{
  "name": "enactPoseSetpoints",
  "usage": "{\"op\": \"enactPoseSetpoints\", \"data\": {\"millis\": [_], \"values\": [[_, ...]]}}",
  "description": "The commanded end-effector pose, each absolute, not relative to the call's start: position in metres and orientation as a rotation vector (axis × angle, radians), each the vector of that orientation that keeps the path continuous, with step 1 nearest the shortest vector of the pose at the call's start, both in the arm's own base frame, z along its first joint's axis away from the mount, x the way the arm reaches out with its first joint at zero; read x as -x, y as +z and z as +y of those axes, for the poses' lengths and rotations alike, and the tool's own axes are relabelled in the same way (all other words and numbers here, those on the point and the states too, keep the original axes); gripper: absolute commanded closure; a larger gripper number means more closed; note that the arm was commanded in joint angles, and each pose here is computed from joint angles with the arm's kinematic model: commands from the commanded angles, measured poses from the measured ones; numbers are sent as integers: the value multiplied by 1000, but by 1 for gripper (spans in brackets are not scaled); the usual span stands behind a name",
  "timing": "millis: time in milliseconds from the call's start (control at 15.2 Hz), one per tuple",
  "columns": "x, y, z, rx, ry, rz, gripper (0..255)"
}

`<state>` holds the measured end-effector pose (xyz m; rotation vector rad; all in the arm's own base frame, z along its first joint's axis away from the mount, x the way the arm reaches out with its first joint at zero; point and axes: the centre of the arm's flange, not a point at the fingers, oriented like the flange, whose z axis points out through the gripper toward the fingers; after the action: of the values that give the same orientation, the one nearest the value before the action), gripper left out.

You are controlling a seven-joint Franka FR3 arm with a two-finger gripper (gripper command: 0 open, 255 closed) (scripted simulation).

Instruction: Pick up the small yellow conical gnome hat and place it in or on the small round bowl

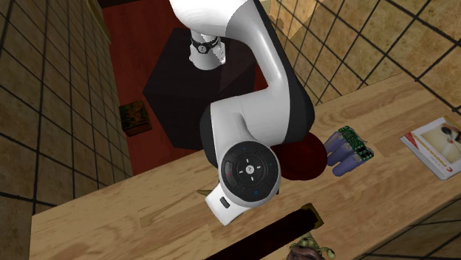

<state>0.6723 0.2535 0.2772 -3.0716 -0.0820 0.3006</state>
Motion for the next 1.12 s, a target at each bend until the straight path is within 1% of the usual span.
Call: {"op": "enactPoseSetpoints", "data": {"millis": [0,264,330,924,990,1056], "values": [[-672,277,253,3072,300,-82,0],[-672,277,253,3072,300,-82,0],[-672,277,253,3072,300,-82,255],[-672,277,253,3072,300,-82,255],[-672,277,253,3072,300,-82,0],[-659,271,248,3066,252,-295,0]]}}
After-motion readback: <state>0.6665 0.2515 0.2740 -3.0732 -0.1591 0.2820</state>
